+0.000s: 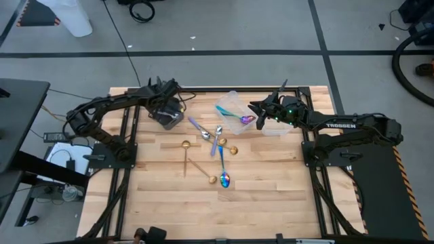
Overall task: Sort silverware by color (type)
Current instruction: Put the purple spoon into the black bin
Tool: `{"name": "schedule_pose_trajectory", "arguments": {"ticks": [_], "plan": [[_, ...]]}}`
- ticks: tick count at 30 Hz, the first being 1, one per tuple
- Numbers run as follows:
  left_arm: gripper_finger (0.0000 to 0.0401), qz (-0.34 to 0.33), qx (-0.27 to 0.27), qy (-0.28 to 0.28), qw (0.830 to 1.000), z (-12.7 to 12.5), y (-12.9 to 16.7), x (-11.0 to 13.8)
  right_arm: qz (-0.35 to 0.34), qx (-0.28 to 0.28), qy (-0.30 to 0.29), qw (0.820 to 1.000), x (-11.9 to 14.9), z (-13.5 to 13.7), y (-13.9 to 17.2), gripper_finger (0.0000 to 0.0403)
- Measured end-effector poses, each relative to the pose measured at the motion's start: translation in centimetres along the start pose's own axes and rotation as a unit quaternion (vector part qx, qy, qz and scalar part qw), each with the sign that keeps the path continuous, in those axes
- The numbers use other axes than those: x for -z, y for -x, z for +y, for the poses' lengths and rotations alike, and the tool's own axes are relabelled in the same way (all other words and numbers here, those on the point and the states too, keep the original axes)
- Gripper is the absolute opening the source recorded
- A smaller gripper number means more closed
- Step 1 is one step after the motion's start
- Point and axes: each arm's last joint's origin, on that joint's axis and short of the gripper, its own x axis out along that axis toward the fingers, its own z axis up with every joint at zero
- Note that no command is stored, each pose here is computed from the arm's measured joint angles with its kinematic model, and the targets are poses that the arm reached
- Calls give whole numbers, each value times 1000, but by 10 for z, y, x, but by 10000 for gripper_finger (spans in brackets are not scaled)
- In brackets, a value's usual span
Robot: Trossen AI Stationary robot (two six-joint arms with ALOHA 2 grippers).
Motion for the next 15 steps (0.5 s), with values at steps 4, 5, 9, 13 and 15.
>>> {"name": "schedule_pose_trajectory", "arguments": {"ticks": [4, 5, 9, 13, 15], "plan": [[142, -13, -41, 13, 999, 15, 19, -3, 0, 0, 1, 1000, 0, 0, 0, 87], [142, -18, -50, 16, 998, 18, 24, -4, 1, 0, 1, 1000, 0, 0, 0, 87], [142, -41, -73, 30, 996, 27, 38, -11, 3, 0, 1, 1000, 1, 0, 0, 87], [142, -116, -65, 64, 989, 29, 51, -23, 3, 0, 4, 1000, 1, 0, 0, 87], [142, -163, -50, 79, 982, 27, 59, -32, 4, 0, 4, 1000, 1, 0, 0, 87]]}}
